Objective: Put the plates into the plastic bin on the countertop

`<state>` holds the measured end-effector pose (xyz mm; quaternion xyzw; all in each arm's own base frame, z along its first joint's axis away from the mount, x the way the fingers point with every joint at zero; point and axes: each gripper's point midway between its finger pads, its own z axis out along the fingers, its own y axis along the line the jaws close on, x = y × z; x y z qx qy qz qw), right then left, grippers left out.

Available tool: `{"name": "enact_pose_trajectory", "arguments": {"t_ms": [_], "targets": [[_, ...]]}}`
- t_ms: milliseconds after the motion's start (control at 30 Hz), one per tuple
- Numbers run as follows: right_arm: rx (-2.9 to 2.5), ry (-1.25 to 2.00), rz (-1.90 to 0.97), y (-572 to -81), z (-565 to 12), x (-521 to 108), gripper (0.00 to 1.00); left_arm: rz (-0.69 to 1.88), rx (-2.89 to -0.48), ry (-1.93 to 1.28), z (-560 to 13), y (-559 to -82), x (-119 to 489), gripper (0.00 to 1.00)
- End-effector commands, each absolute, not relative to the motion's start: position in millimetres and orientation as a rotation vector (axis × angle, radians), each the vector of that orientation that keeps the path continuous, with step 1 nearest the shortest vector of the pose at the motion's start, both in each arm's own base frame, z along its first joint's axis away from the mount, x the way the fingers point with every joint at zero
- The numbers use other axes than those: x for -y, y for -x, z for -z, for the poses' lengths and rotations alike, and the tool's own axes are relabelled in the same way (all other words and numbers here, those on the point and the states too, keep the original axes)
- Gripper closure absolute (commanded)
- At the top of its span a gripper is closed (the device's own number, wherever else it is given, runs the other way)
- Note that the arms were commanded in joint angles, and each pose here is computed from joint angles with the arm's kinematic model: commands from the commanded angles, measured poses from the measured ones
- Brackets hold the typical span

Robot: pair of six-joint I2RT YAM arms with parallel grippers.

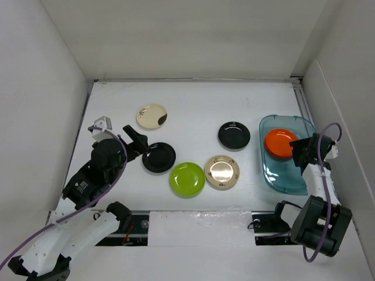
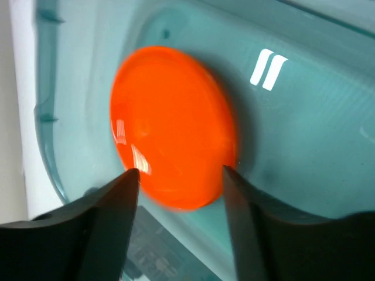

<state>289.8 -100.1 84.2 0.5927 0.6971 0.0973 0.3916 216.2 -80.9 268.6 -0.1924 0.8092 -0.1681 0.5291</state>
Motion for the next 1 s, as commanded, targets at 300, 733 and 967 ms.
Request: {"name": "enact_pose_trajectory", "arguments": {"t_ms": [300, 733, 967], "targets": [[-1.457, -1.168, -0.410, -280, -233, 83, 0.04, 0.396, -1.915, 0.467, -270, -222, 81, 0.00], [-1.833, -0.343, -0.795, -384, -289, -199, 0.01, 0.310, -1.957, 0.535, -258, -230, 74, 0.00], [-2.120, -0.025, -0.988, -444, -209, -346, 0.02, 0.298, -1.904, 0.594, -265, -225, 62, 0.00]]}}
